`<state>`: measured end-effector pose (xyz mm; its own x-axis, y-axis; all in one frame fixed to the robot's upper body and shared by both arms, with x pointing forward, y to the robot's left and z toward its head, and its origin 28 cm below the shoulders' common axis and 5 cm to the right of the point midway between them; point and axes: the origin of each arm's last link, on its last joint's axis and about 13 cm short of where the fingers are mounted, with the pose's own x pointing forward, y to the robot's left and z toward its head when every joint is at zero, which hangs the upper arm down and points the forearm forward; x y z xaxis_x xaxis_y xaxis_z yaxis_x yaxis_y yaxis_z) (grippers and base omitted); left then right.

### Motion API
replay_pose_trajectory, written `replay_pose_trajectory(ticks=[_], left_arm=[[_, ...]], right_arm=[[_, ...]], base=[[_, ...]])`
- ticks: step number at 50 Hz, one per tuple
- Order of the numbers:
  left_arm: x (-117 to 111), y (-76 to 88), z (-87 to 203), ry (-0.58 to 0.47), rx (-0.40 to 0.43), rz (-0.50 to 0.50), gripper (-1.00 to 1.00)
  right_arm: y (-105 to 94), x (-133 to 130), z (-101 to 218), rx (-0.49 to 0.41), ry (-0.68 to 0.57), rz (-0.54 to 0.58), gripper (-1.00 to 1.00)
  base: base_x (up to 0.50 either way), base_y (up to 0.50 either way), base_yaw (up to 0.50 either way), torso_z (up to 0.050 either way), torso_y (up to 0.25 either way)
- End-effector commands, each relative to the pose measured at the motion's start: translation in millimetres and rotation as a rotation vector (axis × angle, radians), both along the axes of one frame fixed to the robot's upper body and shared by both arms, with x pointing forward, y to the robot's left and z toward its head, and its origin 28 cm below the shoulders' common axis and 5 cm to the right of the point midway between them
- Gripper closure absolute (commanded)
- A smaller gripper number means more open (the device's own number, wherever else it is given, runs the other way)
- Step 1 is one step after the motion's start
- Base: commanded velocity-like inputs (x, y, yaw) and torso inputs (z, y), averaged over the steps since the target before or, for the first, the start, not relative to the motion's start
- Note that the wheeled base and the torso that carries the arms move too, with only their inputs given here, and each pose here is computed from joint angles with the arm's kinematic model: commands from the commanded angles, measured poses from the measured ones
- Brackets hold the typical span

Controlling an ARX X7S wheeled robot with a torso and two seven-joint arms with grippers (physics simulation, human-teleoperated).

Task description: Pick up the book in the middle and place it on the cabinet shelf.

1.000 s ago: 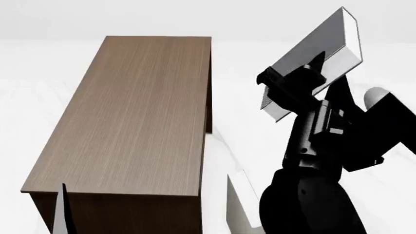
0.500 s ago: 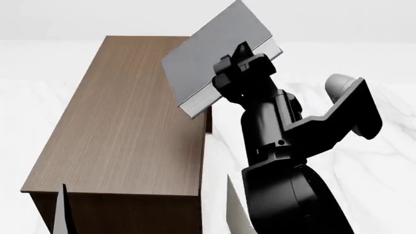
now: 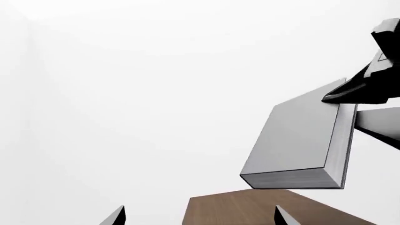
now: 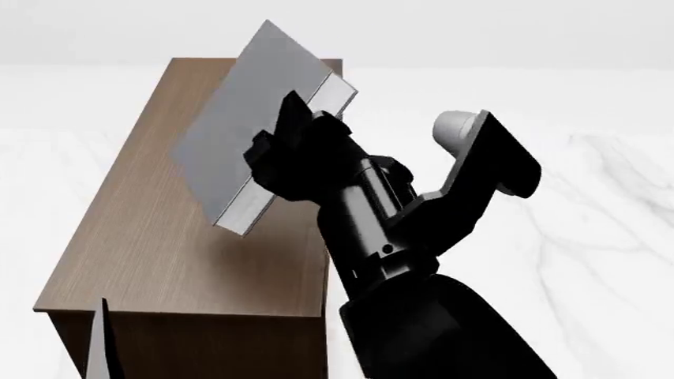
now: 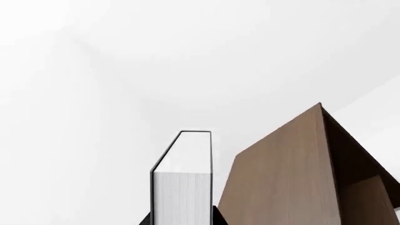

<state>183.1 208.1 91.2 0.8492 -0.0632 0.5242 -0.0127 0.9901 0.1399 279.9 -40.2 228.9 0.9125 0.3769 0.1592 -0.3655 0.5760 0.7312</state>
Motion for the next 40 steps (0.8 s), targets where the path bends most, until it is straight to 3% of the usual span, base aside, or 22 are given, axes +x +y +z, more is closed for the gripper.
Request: replay_pose_trajectory(ticks=[1, 15, 40], left_arm=[[2, 1.7, 2, -0.009, -0.002, 0.011, -1.0], [2, 1.7, 1, -0.007, -0.002, 0.009, -1.0], [1, 1.2, -1, -0.002, -0.003, 0.007, -1.0]], right_arm=[[8.7, -8, 11, -0.034, -0.118, 0.077, 1.0], [17.7, -14, 22, 0.041, -0.181, 0.142, 1.0], [20.4, -3, 8, 0.005, -0.141, 0.134, 1.0]], base=[[0.0, 0.0, 0.0, 0.0, 0.01], [0.0, 0.0, 0.0, 0.0, 0.001], [0.0, 0.0, 0.0, 0.001, 0.001]])
